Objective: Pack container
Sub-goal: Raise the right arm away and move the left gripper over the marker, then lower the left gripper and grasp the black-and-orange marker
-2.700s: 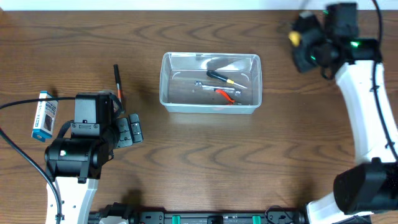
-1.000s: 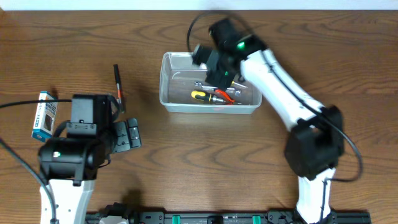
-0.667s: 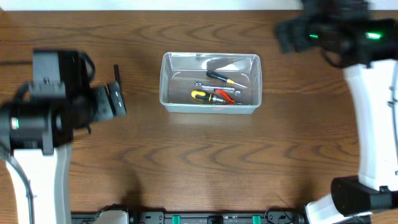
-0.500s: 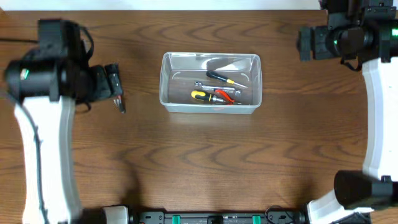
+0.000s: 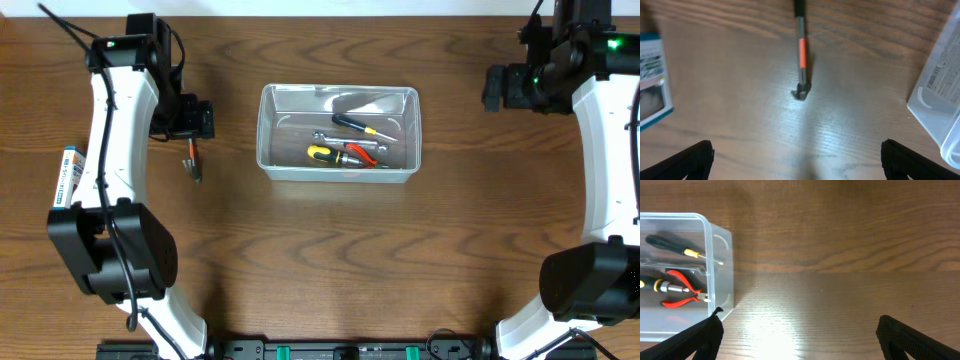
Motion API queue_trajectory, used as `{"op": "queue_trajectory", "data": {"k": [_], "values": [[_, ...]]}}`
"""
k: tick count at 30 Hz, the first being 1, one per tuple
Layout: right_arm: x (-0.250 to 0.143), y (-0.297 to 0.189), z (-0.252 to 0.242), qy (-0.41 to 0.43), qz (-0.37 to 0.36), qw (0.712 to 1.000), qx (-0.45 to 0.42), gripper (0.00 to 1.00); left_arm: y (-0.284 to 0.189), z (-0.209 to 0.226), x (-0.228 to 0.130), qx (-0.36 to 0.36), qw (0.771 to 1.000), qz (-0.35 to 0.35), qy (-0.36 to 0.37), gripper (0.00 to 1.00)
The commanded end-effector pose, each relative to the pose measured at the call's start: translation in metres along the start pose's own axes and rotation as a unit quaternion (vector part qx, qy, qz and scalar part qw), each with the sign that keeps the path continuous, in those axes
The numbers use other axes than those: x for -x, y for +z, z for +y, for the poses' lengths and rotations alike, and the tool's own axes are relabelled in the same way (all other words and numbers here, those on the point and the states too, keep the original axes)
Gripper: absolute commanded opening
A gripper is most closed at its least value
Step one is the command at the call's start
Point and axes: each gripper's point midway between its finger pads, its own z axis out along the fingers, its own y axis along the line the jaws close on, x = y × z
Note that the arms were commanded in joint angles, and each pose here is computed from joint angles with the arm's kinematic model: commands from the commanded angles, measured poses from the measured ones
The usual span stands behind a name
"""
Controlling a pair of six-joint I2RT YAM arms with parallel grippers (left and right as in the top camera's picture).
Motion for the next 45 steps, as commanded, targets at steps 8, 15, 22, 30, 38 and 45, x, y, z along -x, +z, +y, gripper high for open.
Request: {"op": "queue_trajectory", "data": {"k": [8, 15, 22, 30, 38, 45], "values": [[-0.002, 0.0, -0.001, 0.005, -0.002, 1.0, 0.004, 0.99, 0.058, 0.01, -0.012, -0.063, 0.997, 0.035, 0.01, 0.98], [0.0, 0.0, -0.002, 0.004, -0.005, 1.0, 0.004, 0.99, 0.097, 0.01, -0.032, -0.066, 0.996, 0.052, 0.013, 0.98], [-0.001, 0.0, -0.001, 0.004, -0.003, 1.0, 0.004, 0.99, 0.122, 0.008, -0.041, -0.065, 0.997, 0.051, 0.003, 0.98], [-0.001, 0.0, -0.001, 0.004, -0.003, 1.0, 0.004, 0.99, 0.13, 0.011, -0.038, -0.053, 0.998, 0.041, -0.009, 0.98], [-0.001, 0.0, -0.001, 0.004, -0.004, 1.0, 0.004, 0.99, 0.131, 0.012, -0.027, -0.052, 0.998, 0.019, -0.019, 0.98], [-0.001, 0.0, -0.001, 0.004, -0.004, 1.0, 0.004, 0.99, 0.135, 0.012, -0.022, -0.051, 0.998, 0.01, -0.019, 0.99]]}}
